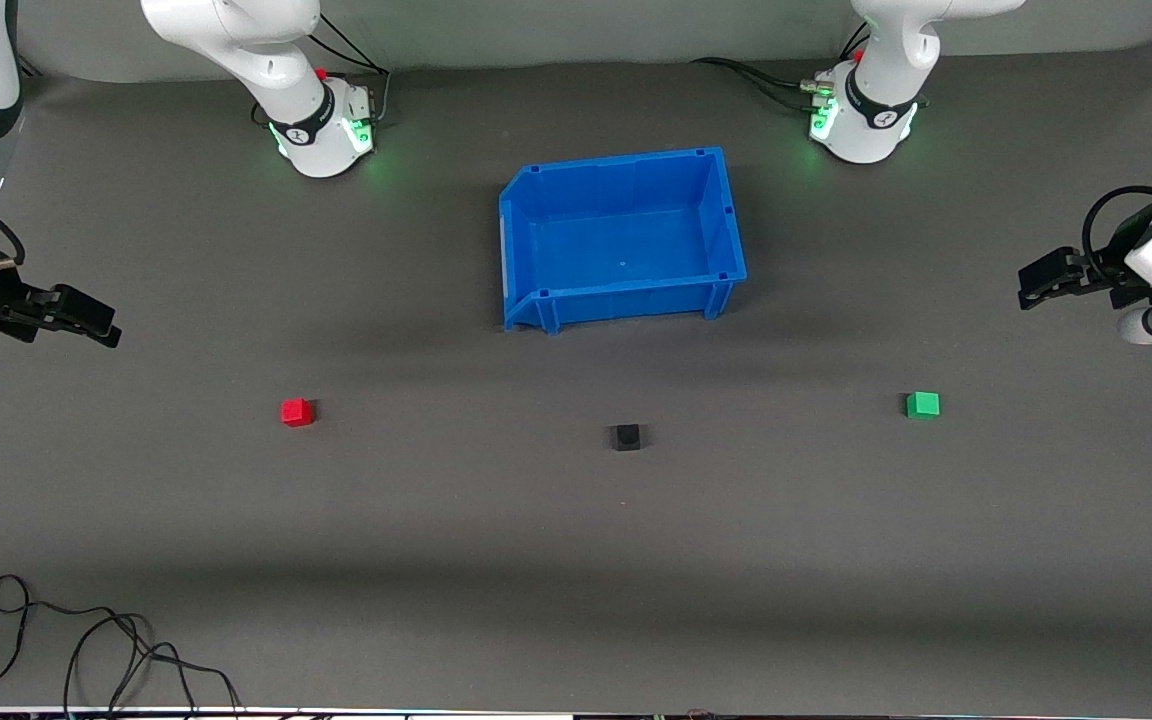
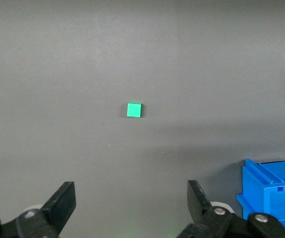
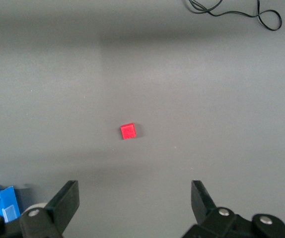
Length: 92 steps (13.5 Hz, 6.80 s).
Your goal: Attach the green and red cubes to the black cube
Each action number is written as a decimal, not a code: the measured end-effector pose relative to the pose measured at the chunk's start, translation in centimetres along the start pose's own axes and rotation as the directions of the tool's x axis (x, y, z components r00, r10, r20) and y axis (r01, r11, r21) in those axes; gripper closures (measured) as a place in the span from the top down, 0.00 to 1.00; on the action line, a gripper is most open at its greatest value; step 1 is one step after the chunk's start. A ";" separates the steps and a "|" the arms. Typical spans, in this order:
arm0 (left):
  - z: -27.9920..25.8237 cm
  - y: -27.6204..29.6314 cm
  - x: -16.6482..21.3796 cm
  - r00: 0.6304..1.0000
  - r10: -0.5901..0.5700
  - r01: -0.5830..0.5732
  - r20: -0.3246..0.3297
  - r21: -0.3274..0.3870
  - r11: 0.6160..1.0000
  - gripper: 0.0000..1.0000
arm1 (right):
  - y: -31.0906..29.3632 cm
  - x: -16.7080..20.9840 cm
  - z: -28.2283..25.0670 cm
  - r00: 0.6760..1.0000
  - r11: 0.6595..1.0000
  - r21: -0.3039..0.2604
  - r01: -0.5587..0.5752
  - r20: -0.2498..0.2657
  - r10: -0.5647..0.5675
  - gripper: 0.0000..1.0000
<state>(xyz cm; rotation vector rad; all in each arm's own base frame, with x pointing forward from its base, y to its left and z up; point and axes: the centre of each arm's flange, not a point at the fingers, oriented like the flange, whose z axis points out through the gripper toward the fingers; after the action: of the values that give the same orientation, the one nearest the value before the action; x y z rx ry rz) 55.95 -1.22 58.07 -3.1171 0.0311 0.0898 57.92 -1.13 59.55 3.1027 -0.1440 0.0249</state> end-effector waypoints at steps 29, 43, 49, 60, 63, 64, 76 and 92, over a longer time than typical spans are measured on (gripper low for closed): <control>5.4 -7.6 2.6 0.258 -0.943 0.966 0.210 -0.042 0.255 1.00 | -2.7 0.6 26.6 0.995 0.999 0.018 0.038 0.092 -0.040 1.00; 33.7 -9.2 3.1 0.069 -0.925 0.997 0.374 -0.056 0.052 1.00 | -4.0 -2.1 42.7 0.997 0.997 0.020 0.075 -0.019 -0.074 0.96; 38.0 -9.3 1.6 0.094 -0.905 0.993 0.414 -0.106 0.055 1.00 | -4.1 -2.1 42.0 0.997 0.997 0.022 0.076 -0.030 -0.076 0.48; 40.1 -9.7 1.3 0.074 -0.910 0.993 0.408 -0.110 0.032 0.44 | -3.0 -1.8 40.6 0.999 0.997 0.067 -0.025 -0.046 0.028 0.39; 40.0 -9.7 1.3 0.074 -0.910 0.993 0.408 -0.111 0.030 0.37 | -2.9 -1.4 38.6 0.988 0.982 0.126 -0.143 -0.045 0.149 0.39; 39.9 -9.8 1.4 0.073 -0.910 0.993 0.408 -0.115 0.028 0.37 | -3.1 -1.3 37.7 0.979 0.971 0.134 -0.198 -0.031 0.204 0.39; 29.1 -3.3 7.2 0.020 -0.866 0.992 0.499 -0.117 -0.044 0.37 | -16.0 1.2 29.9 0.547 0.539 0.097 -0.837 0.150 0.823 0.39; 33.9 29.9 6.4 -0.033 -0.894 0.978 0.447 -0.170 -0.120 0.37 | -39.2 0.9 31.9 -0.022 -0.009 -0.083 -0.997 0.154 0.988 0.39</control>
<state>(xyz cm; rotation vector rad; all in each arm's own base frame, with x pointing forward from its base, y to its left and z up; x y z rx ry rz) 59.73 -30.48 23.16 -2.3998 -2.5801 0.3794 62.90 36.65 26.31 2.1241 -2.3679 -0.2047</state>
